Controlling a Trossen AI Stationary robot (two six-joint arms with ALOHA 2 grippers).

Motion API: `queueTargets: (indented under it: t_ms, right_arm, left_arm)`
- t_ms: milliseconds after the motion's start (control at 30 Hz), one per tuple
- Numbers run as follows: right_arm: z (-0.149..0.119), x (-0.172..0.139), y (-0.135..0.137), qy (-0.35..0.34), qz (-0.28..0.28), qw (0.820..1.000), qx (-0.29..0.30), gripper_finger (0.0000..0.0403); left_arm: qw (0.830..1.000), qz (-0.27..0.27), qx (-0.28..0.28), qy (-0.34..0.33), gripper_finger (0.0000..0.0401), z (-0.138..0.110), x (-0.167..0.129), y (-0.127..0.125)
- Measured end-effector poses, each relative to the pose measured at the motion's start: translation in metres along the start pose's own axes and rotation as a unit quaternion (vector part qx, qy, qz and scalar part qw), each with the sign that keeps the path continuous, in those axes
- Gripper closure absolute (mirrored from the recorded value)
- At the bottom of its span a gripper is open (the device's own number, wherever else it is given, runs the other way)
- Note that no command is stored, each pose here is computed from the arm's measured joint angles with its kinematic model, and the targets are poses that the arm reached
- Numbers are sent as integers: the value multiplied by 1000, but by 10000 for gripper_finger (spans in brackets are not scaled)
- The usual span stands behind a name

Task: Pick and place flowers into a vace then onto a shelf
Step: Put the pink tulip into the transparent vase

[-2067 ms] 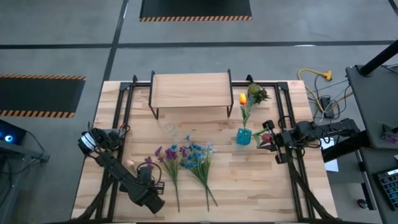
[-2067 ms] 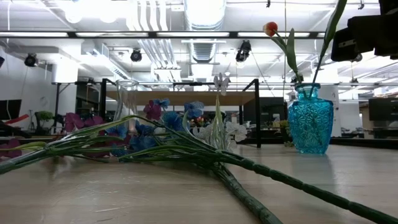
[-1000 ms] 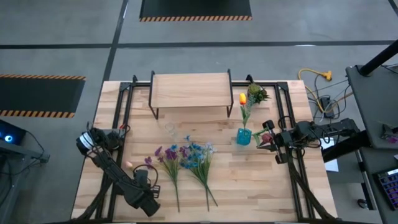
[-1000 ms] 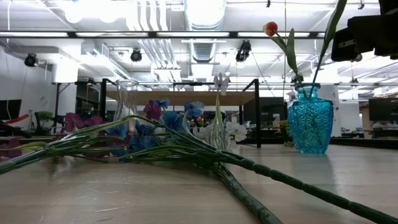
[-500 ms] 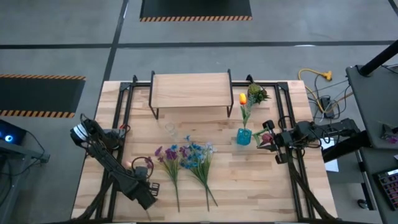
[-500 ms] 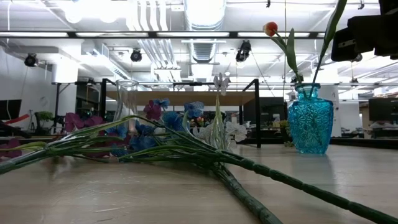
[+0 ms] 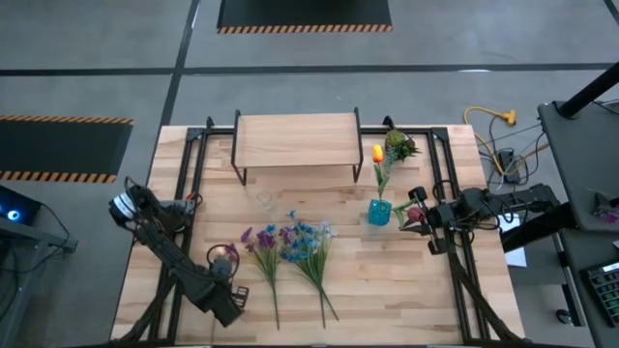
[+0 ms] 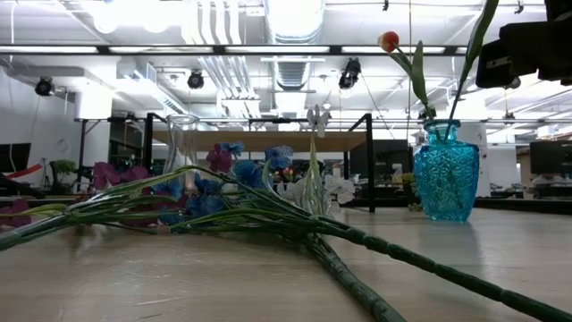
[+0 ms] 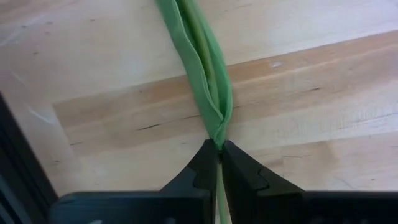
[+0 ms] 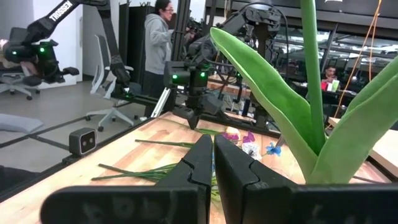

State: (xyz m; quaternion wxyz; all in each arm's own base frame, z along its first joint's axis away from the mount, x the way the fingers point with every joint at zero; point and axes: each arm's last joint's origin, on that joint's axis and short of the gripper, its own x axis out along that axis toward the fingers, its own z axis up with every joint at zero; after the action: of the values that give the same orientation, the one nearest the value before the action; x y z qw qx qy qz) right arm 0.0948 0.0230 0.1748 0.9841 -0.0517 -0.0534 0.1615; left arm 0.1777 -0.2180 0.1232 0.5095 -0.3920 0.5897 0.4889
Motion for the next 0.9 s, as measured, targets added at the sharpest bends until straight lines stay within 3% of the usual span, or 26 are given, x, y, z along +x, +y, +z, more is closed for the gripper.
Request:
queueTargets:
  t_ms: [267,367,567,700,900]
  right_arm:
    - [0,0,0,0,0,1000,0,394]
    - [0,0,0,0,0,1000,0,394]
    - [0,0,0,0,0,1000,2,394]
    - [0,0,0,0,0,1000,1,394]
    - [0,0,0,0,0,1000,1,394]
  left_arm:
    - [998,-55,16,-20,401,4,-32,19]
    - [994,-104,20,-14,401,6,-50,23]
    - [993,-116,35,-11,401,11,-65,35]
    - [990,-129,38,-41,401,16,-69,39]
    - [973,-194,50,-111,401,24,-80,42]
